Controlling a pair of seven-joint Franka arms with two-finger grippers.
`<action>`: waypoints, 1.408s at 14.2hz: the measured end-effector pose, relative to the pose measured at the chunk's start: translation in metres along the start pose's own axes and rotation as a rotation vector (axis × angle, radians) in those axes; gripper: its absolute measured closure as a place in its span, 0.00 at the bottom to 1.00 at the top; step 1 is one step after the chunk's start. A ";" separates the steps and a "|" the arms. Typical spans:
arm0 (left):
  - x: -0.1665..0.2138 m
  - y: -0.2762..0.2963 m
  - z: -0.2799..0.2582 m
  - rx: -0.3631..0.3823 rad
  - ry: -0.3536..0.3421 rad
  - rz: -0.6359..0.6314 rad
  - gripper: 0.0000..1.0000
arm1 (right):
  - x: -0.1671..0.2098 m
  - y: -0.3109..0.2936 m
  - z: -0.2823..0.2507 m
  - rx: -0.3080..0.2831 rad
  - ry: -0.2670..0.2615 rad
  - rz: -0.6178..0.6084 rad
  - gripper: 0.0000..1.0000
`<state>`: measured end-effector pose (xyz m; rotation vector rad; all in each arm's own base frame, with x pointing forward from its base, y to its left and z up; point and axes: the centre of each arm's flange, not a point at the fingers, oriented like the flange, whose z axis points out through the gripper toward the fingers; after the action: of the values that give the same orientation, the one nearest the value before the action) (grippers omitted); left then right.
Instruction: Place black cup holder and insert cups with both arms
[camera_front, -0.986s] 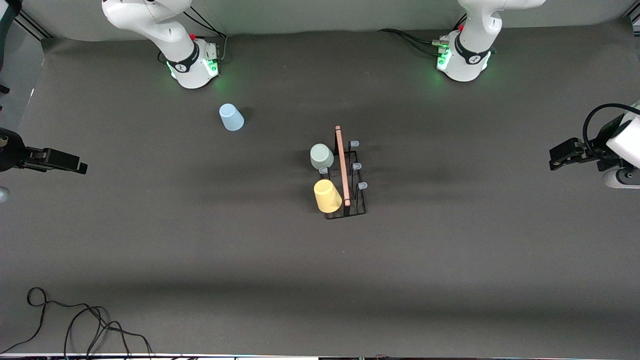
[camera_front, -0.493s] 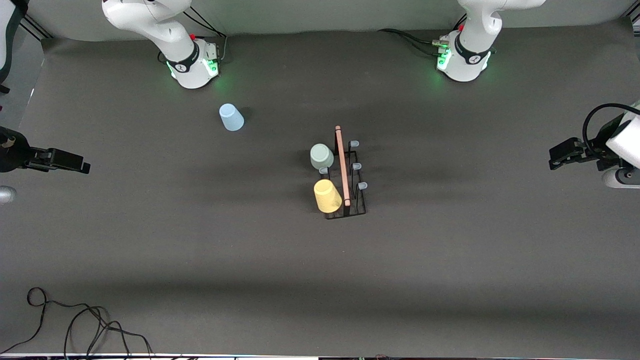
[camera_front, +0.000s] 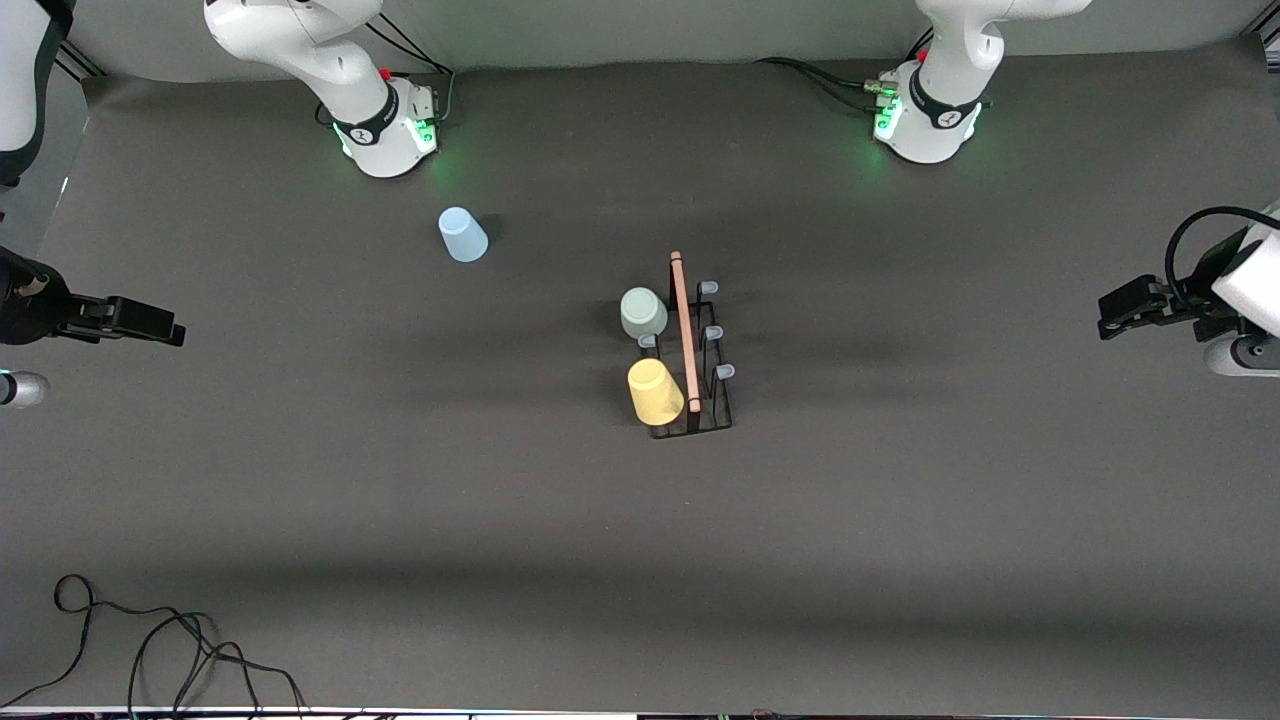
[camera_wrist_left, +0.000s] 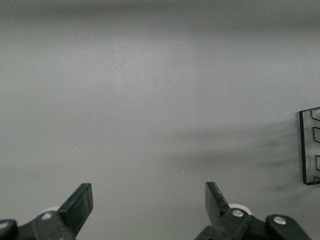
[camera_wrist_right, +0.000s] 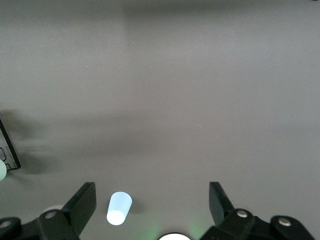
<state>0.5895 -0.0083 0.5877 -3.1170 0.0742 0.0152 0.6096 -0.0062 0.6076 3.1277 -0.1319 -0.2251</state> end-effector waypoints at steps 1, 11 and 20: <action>0.000 0.000 0.000 0.000 0.000 0.000 0.00 | 0.000 0.003 0.000 0.001 0.000 0.003 0.00; 0.000 0.000 0.000 0.000 0.001 0.000 0.00 | -0.026 0.029 0.002 0.040 0.038 -0.019 0.00; 0.001 0.000 0.001 0.000 -0.001 0.000 0.00 | -0.055 0.000 0.005 -0.083 0.221 -0.125 0.00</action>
<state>0.5902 -0.0085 0.5868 -3.1169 0.0746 0.0168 0.5545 -0.0015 0.6108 3.0531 0.0718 0.1127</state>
